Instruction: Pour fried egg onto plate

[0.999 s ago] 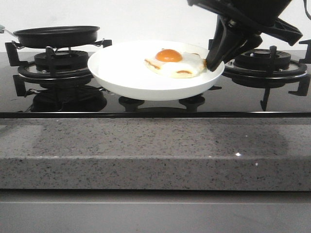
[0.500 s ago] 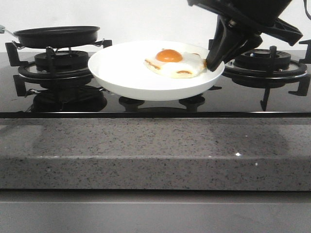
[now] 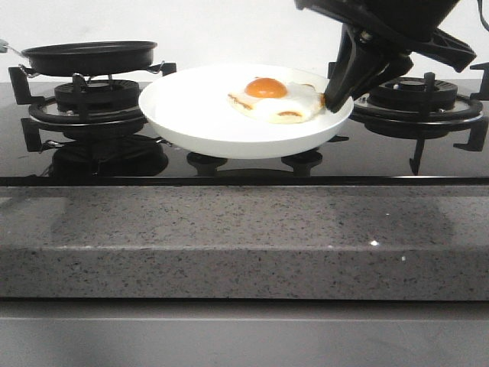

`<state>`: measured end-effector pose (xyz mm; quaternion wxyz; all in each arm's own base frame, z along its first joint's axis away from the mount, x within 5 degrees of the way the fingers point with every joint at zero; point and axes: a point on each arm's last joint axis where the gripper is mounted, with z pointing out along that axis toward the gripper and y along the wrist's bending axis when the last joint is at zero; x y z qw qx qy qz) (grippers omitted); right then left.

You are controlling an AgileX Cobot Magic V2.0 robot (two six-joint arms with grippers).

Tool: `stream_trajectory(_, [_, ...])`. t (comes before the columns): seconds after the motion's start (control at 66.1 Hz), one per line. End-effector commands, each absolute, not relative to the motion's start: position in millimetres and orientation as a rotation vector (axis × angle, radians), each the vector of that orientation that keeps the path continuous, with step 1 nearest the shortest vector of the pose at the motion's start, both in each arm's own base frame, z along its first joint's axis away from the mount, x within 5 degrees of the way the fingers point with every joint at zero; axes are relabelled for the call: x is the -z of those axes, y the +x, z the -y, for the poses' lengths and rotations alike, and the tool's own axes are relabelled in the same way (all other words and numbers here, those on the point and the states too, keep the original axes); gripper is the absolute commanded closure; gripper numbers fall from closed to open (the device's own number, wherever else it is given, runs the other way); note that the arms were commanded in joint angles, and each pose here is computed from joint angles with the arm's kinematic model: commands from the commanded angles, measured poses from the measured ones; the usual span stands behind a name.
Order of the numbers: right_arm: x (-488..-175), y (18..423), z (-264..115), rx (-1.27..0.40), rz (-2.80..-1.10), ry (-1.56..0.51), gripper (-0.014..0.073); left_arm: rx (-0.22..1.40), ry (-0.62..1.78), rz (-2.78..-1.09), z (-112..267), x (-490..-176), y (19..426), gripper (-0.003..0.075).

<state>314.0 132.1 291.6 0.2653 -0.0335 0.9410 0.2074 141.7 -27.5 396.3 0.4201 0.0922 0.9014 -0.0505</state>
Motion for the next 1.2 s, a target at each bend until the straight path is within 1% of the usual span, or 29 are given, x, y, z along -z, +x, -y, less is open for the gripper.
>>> stream_trajectory(0.0, [-313,313,-131,-0.569,-2.448,-0.098,0.0661,0.140,0.216,-2.164,26,-394,127,0.0206])
stream_trajectory(0.182, [-313,313,-131,-0.569,-2.448,-0.098,0.0661,0.147,0.207,-2.129,22,-361,103,0.0206])
stream_trajectory(0.363, [-313,313,-131,-0.569,-2.448,-0.098,0.0661,0.148,0.202,-2.093,20,-346,93,0.0206])
stream_trajectory(1.075, [-313,315,-131,-0.570,-2.432,-0.092,0.0661,0.148,0.203,-2.103,20,-344,92,0.0206])
stream_trajectory(1.181, [-321,316,-131,-0.574,-2.415,-0.096,0.0661,0.148,0.203,-2.103,20,-344,92,0.0206])
